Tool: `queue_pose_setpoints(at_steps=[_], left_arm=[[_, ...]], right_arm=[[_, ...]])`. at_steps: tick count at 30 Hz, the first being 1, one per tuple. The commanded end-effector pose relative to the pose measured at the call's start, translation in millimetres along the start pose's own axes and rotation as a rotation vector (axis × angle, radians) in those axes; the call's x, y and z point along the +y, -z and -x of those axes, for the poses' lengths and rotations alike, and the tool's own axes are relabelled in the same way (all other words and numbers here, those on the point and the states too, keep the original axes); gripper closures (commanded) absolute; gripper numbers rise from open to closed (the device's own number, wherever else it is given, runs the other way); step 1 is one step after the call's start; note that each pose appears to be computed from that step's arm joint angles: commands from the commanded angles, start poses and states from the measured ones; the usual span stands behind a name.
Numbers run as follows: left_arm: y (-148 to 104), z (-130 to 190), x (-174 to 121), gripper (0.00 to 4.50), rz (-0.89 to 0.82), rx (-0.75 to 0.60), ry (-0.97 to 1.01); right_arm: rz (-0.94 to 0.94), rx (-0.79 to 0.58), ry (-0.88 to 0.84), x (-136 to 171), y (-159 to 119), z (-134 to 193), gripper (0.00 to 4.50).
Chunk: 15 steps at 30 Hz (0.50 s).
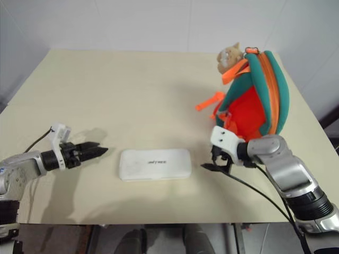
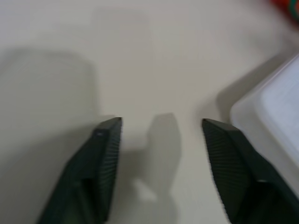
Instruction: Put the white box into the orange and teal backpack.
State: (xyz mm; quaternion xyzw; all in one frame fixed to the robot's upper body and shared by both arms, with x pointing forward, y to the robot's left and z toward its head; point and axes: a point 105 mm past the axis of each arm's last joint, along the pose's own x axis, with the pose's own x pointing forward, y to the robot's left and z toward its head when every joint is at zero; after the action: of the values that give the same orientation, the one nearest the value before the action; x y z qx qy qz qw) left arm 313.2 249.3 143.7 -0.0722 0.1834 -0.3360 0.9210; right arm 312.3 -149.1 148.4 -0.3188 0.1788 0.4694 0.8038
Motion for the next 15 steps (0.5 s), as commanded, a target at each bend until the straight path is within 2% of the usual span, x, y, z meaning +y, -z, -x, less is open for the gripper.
queue_pose_setpoints(at_steps=[1, 2, 6, 15], left_arm=[[-20.2, 6.4, -9.3, 0.24, 0.003, -0.089, 0.038], [-23.5, 7.8, -10.6, 0.02, 0.011, -0.110, 0.045], [-29.0, 11.7, -12.4, 0.02, 0.034, -0.154, 0.055], [-20.5, 19.1, -12.7, 0.02, 0.151, -0.150, 0.070]], right_arm=[[0.044, -0.046, 0.043, -3.9, -12.9, 8.0, 0.00], [0.047, -0.054, 0.054, -4.7, -13.5, 7.6, 0.00], [0.057, -0.066, 0.095, -9.3, -13.3, 5.4, 0.00], [0.126, -0.061, 0.138, -11.0, -10.6, -6.2, 0.00]])
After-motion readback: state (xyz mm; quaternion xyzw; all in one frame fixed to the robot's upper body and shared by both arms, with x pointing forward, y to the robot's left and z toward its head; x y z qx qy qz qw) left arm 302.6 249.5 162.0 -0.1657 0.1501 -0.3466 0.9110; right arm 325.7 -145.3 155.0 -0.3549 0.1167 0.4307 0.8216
